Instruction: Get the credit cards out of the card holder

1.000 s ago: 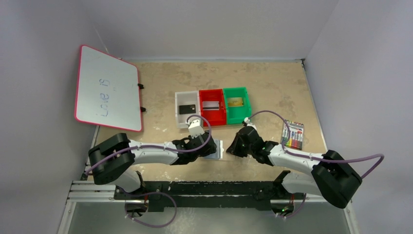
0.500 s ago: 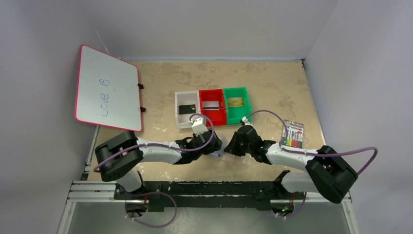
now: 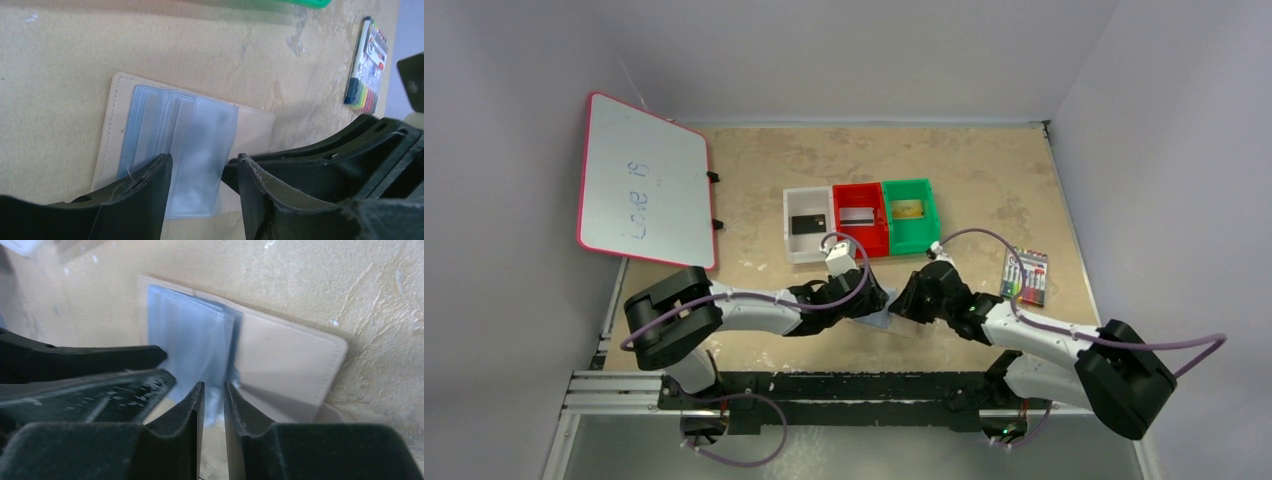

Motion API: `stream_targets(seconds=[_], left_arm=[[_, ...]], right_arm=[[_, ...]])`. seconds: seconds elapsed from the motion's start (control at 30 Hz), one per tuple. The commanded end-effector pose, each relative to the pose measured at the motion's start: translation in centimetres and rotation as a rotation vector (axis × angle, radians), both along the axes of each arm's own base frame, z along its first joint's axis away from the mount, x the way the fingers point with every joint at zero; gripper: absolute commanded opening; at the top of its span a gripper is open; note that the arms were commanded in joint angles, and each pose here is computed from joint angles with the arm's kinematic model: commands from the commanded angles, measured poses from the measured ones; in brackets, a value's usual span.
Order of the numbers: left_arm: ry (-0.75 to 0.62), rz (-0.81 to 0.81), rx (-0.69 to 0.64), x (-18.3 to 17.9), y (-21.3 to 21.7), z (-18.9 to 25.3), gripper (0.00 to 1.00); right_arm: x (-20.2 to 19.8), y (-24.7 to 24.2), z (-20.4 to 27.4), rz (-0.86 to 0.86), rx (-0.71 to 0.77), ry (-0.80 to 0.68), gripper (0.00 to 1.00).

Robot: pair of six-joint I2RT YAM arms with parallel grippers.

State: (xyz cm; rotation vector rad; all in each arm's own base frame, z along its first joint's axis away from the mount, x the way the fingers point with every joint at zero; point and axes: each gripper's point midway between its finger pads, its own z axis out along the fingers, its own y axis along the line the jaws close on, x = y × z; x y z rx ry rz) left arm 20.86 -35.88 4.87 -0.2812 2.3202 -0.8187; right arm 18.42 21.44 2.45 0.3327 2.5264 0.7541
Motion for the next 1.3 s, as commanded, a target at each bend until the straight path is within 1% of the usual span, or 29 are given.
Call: stream_targets(seconds=[0.0, 0.13, 0.3, 0.43, 0.47, 0.57, 0.67, 0.8, 0.93, 1.07, 1.1, 1.17, 1.2, 1.27], left_arm=[[0.019, -0.074, 0.004, -1.3, -1.8, 1.3, 0.5], [0.002, -0.11, -0.007, -1.3, -3.1, 2.2, 0.5], [0.01, -0.13, -0.033, -1.8, -3.9, 2.2, 0.49], [0.022, -0.103, -0.031, -1.8, -3.3, 1.8, 0.49], [0.019, -0.091, -0.033, -1.7, -3.1, 1.9, 0.49], [0.002, -0.047, -0.018, -1.4, -1.9, 2.0, 0.49], [-0.017, -0.01, 0.003, -1.0, -0.8, 2.4, 0.49], [-0.025, 0.011, 0.016, -0.8, -0.1, 2.6, 0.49], [-0.03, 0.026, 0.017, -0.8, 0.3, 2.8, 0.48], [-0.038, 0.046, 0.028, -0.7, 1.1, 3.0, 0.48], [-0.04, 0.053, 0.032, -0.7, 1.4, 3.0, 0.48], [-0.044, 0.066, 0.037, -0.7, 1.9, 3.2, 0.48], [-0.045, 0.073, 0.041, -0.7, 2.3, 3.2, 0.48], [-0.049, 0.086, 0.049, -0.7, 3.0, 3.2, 0.48]], right_arm=[[0.7, 0.4, 2.0, -0.025, 0.061, -0.066, 0.24], [0.4, 0.5, 1.9, -0.026, 0.079, -0.06, 0.24], [0.1, -0.2, 0.7, -0.051, 0.036, -0.019, 0.24], [0.0, 0.0, 0.7, -0.025, 0.038, -0.023, 0.4], [0.0, 0.1, 1.0, -0.02, 0.045, -0.03, 0.42], [0.1, 0.2, 1.6, -0.009, 0.058, -0.059, 0.45], [0.3, 0.8, 2.3, 0.04, 0.076, -0.105, 0.46], [0.5, 1.0, 2.0, 0.069, 0.044, -0.097, 0.38], [0.6, 1.5, 1.3, 0.109, 0.024, -0.083, 0.36], [0.8, 1.2, 0.5, 0.105, -0.022, -0.064, 0.2], [0.8, 1.3, 0.5, 0.107, -0.022, -0.066, 0.13], [0.8, 1.7, 1.0, 0.125, 0.009, -0.083, 0.03], [0.7, 2.1, 1.3, 0.135, 0.037, -0.091, 0.0], [0.4, 2.9, 1.8, 0.151, 0.102, -0.099, 0.0]])
